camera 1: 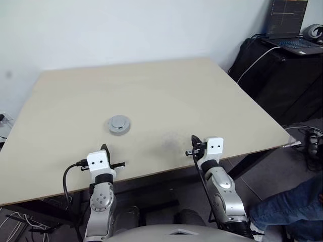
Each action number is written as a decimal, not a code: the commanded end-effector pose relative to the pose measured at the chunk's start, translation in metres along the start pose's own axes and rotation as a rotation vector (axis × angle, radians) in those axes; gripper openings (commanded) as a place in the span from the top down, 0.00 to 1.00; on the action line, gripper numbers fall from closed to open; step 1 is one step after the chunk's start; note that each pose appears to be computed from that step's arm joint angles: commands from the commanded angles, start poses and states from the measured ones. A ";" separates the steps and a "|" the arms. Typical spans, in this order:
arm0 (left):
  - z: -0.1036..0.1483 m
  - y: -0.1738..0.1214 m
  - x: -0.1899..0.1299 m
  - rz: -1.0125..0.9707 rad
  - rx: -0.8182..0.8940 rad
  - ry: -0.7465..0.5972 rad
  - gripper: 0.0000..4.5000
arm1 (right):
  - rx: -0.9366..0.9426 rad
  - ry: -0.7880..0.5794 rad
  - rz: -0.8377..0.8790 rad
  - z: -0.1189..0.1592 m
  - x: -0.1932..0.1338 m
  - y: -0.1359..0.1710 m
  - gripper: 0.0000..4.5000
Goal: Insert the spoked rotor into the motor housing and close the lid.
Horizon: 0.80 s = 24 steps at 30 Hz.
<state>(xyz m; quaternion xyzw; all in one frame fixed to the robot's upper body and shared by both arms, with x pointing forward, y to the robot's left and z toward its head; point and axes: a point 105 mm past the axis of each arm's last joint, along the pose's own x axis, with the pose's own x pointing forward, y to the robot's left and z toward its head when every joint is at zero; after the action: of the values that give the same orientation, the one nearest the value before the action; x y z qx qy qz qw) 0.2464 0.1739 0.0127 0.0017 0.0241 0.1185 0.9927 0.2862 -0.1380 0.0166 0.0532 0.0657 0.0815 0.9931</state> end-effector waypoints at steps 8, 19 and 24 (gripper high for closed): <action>0.010 0.001 0.003 0.050 -0.045 -0.049 0.99 | 0.004 -0.035 0.016 0.009 0.001 0.003 1.00; 0.008 -0.006 0.002 0.011 -0.061 -0.041 0.99 | 0.032 -0.033 0.029 0.008 -0.001 0.004 1.00; 0.007 -0.007 0.002 0.004 -0.063 -0.037 0.99 | 0.037 -0.032 0.023 0.008 0.000 0.003 1.00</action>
<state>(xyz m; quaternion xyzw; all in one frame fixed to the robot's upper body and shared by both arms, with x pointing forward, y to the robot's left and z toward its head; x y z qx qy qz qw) 0.2459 0.1762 0.0098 -0.0116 0.0244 0.1269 0.9916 0.2820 -0.1347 0.0131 0.0667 0.0712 0.0923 0.9909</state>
